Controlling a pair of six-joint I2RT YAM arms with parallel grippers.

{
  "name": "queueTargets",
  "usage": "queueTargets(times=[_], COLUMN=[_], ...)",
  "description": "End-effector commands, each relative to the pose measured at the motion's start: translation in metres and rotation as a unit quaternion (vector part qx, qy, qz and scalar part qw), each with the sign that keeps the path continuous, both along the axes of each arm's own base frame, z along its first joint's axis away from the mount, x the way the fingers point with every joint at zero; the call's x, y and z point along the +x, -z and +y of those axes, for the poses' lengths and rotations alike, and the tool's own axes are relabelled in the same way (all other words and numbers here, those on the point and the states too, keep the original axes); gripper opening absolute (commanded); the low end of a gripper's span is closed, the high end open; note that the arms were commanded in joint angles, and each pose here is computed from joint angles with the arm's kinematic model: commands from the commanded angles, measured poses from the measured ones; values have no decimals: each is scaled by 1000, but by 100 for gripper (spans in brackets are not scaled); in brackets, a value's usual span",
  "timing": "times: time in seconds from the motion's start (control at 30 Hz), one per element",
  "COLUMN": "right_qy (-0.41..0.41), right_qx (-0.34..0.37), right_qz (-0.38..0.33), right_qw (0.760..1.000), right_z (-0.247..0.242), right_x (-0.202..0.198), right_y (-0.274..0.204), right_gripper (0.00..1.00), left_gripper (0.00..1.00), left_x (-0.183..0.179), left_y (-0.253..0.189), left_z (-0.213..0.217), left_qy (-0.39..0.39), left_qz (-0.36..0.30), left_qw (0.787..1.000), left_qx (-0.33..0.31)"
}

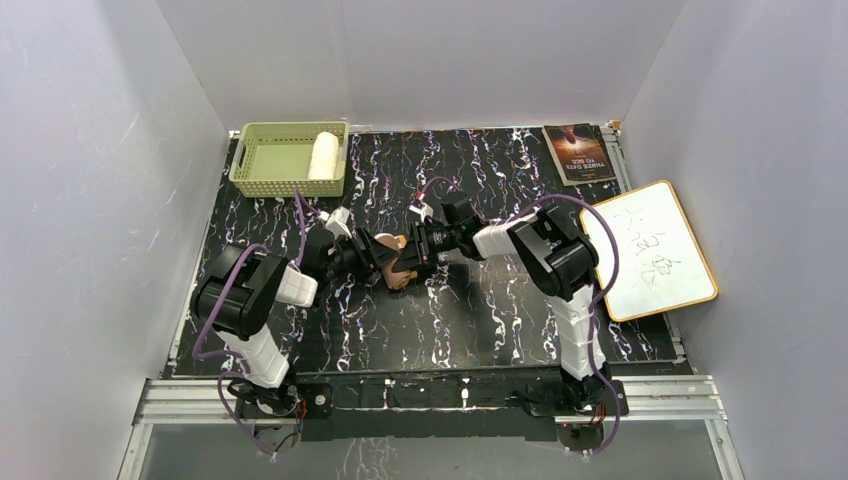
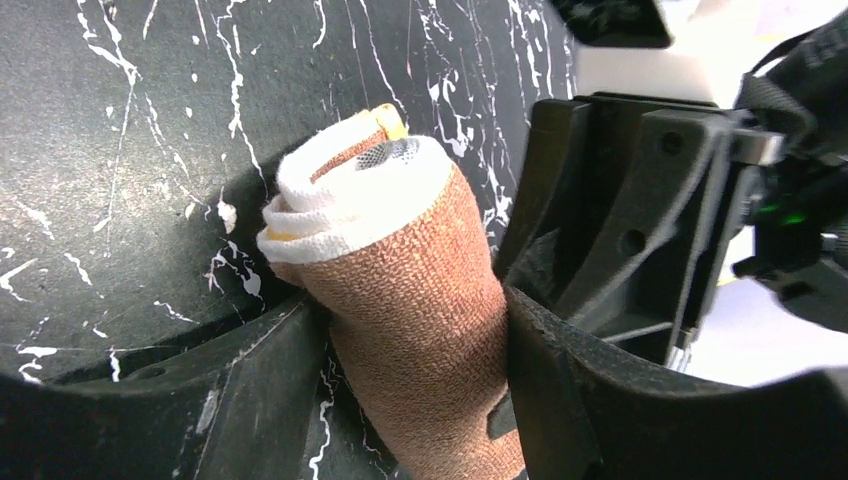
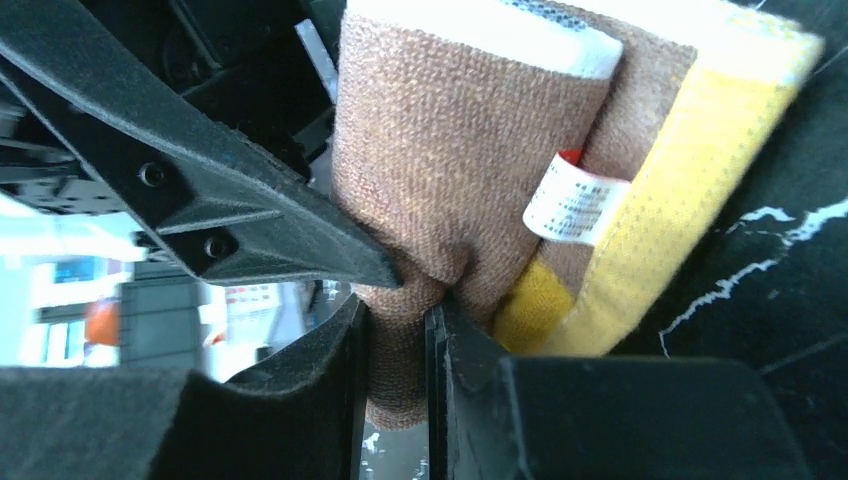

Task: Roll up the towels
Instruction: Roll the towel at the center of the board, then pick up the towel at the center of the board.

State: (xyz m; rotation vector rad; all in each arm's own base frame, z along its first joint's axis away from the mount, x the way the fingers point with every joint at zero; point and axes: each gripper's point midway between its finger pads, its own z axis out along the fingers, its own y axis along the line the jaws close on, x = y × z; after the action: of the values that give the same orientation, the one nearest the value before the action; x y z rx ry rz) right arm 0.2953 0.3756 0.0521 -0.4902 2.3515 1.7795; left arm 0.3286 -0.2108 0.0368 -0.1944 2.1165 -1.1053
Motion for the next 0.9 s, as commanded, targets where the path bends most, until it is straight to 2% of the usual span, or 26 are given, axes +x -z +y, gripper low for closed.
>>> queueTargets(times=[0.0, 0.07, 0.1, 0.13, 0.17, 0.2, 0.27, 0.37, 0.4, 0.47, 0.5, 0.57, 0.6, 0.63, 0.67, 0.7, 0.77, 0.8, 0.87], right_qy=[-9, 5, 14, 24, 29, 29, 29, 74, 103, 178, 209, 294, 325, 322, 284, 240, 171, 150, 158], right_qx=[-80, -107, -115, -122, -124, -126, -138, -154, -155, -145, -111, -36, 3, 43, 59, 57, -9, -54, -148], right_qz=[-109, -163, -181, -204, -216, -231, -244, -299, -331, -411, -454, -486, -477, -475, -486, -499, -490, -512, -576], right_qw=[991, 981, 977, 971, 968, 964, 960, 939, 925, 882, 859, 822, 817, 818, 825, 831, 855, 844, 788], right_z=[-8, -14, -18, -21, -23, -25, -29, -40, -46, -65, -72, -92, -99, -98, -90, -78, -58, -52, -47], right_x=[0, 9, 11, 15, 17, 18, 21, 33, 39, 47, 44, 34, 27, 16, 7, 6, 13, 17, 18], right_y=[-16, -27, -33, -39, -44, -49, -52, -78, -97, -144, -173, -217, -225, -234, -234, -239, -216, -202, -181], right_gripper=[1, 8, 22, 42, 88, 97, 98, 98, 98, 98, 98, 98, 98, 98, 98, 98, 98, 98, 98], left_gripper=[60, 57, 55, 54, 52, 51, 43, 44, 45, 45, 45, 45, 45, 46, 46, 46, 46, 47, 47], left_x=[-1, -1, 0, 0, 0, 1, 1, 0, 0, -1, -1, -1, -1, -1, 0, 1, 2, 2, 2], left_y=[25, 23, 22, 22, 22, 23, 25, 28, 28, 27, 27, 25, 25, 25, 24, 23, 22, 22, 23], left_z=[24, 26, 25, 25, 24, 24, 23, 22, 22, 24, 25, 27, 27, 29, 29, 30, 29, 29, 29], left_qy=[-25, -25, -23, -22, -20, -20, -17, -14, -16, -17, -17, -18, -18, -20, -20, -20, -20, -18, -16], left_qz=[14, 8, 6, 4, 3, 2, 3, 9, 8, 9, 9, 8, 8, 7, 6, 6, 8, 11, 19], left_qw=[995, 994, 994, 994, 994, 994, 995, 995, 995, 994, 994, 993, 993, 992, 992, 992, 991, 991, 991], left_qx=[95, 103, 104, 104, 104, 103, 100, 98, 99, 104, 107, 114, 117, 121, 124, 127, 129, 130, 132])
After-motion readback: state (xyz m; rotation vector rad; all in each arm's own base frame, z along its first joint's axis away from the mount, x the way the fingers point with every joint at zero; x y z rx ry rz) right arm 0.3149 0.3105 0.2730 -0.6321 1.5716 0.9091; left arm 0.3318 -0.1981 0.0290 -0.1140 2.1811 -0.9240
